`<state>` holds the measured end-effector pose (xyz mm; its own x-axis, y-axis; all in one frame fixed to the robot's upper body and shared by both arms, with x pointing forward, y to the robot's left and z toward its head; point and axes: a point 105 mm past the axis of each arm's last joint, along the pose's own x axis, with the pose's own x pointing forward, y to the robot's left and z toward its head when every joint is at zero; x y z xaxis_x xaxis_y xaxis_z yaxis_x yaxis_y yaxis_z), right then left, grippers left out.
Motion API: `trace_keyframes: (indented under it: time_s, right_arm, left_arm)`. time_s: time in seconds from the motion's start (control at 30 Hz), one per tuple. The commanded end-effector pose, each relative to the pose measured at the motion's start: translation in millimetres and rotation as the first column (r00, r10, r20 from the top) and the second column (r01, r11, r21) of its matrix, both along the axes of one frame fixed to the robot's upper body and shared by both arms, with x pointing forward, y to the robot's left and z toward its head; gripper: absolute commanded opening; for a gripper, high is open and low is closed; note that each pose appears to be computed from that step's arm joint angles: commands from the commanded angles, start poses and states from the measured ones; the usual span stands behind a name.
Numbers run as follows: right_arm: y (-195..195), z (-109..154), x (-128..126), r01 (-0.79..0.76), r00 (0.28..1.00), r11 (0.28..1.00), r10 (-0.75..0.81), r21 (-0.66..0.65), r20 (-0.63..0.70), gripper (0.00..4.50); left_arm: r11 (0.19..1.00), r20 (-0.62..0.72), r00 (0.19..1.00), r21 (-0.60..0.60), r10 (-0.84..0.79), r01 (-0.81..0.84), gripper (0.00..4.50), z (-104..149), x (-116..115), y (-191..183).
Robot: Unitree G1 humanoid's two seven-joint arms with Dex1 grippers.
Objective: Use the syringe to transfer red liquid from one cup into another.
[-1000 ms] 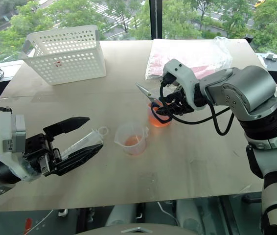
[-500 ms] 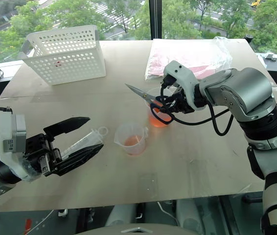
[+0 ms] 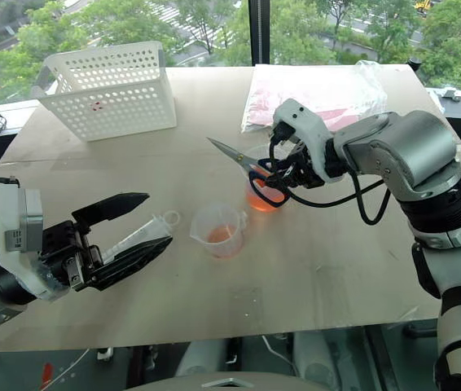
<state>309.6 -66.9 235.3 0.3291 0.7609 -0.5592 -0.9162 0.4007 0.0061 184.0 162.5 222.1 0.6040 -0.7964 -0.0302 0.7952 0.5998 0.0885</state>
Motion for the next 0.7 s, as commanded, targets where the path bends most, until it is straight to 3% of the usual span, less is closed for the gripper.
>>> trace_keyframes:
  time_s: [0.03, 0.13, 0.27, 0.43, 0.63, 0.7]
  right_arm:
    - [-8.5, 36.6, -12.1, -0.039, 0.998, 0.992, 0.033, 0.118, 0.051, 0.83]
    - [-9.5, 39.3, -14.1, -0.042, 0.998, 0.989, 0.035, 0.142, 0.049, 0.83]
    - [-75.6, 35.0, -7.0, 0.213, 0.975, 0.966, -0.22, 0.149, 0.027, 0.83]
    - [-147.4, -18.1, 7.9, 0.501, 0.865, 0.865, -0.501, 0.015, 0.017, 0.83]
    - [-182.2, -67.3, 25.5, 0.638, 0.769, 0.769, -0.639, -0.045, -0.009, 0.83]
    - [-197.4, -93.1, 37.5, 0.704, 0.706, 0.705, -0.708, -0.086, -0.014, 0.83]
  left_arm:
    - [1.0, 0.04, 0.999, 0.001, -0.03, 0.03, 4.5, 7.4, -5.1, -6.5]
    - [0.999, 0.04, 0.999, 0.001, -0.032, 0.032, 4.5, 7.4, -5.4, -7.1]
    - [0.995, 0.047, 0.994, 0.007, -0.103, 0.103, 4.5, 10.3, -8.2, -17.1]
    - [0.979, 0.058, 0.977, 0.002, -0.204, 0.204, 4.5, 15.5, -8.2, -33.8]
    - [0.962, 0.074, 0.96, -0.02, -0.272, 0.274, 4.5, 22.3, -3.0, -47.8]
    - [0.951, 0.09, 0.949, -0.028, -0.304, 0.307, 4.5, 25.2, -0.4, -55.2]
